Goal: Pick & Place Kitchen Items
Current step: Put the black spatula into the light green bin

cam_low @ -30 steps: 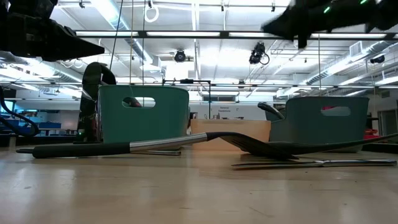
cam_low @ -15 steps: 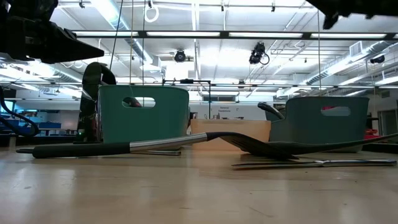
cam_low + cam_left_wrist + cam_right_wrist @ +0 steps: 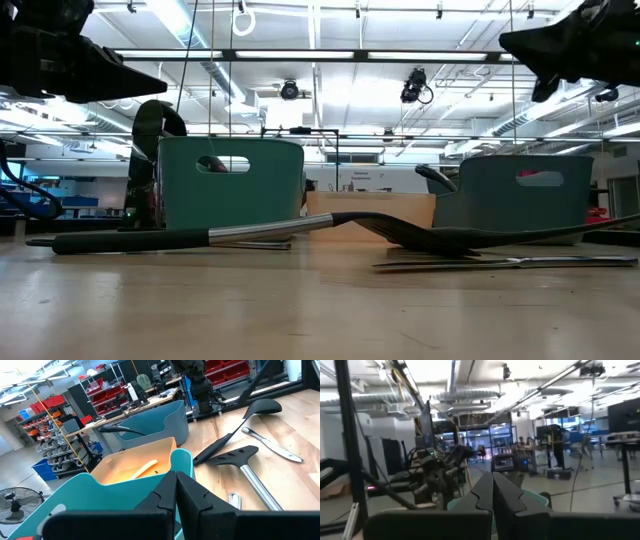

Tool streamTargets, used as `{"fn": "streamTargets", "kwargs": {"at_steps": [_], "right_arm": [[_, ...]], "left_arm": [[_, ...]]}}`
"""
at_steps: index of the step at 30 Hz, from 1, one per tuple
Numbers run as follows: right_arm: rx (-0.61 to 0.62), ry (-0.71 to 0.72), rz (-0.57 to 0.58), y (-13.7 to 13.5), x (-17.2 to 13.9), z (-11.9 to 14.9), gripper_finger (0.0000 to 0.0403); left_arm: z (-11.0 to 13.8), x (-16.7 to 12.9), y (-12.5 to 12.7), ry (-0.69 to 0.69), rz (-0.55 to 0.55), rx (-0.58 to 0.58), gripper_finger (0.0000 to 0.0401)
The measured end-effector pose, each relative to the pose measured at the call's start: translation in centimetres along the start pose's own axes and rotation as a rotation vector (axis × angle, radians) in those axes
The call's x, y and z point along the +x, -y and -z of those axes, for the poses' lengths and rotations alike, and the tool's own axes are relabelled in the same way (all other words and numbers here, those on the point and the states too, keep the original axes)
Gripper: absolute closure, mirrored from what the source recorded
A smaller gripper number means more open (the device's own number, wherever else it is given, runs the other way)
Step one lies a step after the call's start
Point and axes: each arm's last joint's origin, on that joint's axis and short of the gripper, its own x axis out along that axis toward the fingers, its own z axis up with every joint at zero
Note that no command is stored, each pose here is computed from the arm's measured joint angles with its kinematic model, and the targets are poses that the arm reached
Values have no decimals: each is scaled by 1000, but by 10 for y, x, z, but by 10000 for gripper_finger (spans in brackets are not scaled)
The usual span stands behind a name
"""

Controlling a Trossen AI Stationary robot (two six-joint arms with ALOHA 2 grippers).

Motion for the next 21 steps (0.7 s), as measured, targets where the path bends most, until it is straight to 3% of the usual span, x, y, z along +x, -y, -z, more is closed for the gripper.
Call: {"fn": "streamTargets", "kwargs": {"at_steps": [18,21], "right_arm": [[-20,-133,-24,0,-1,13,395],[-2,-144,-22,0,-1,14,395]], "left_arm": [[0,0,0,1,2,-56,384],[-1,0,1,12,50,-77,389]]}}
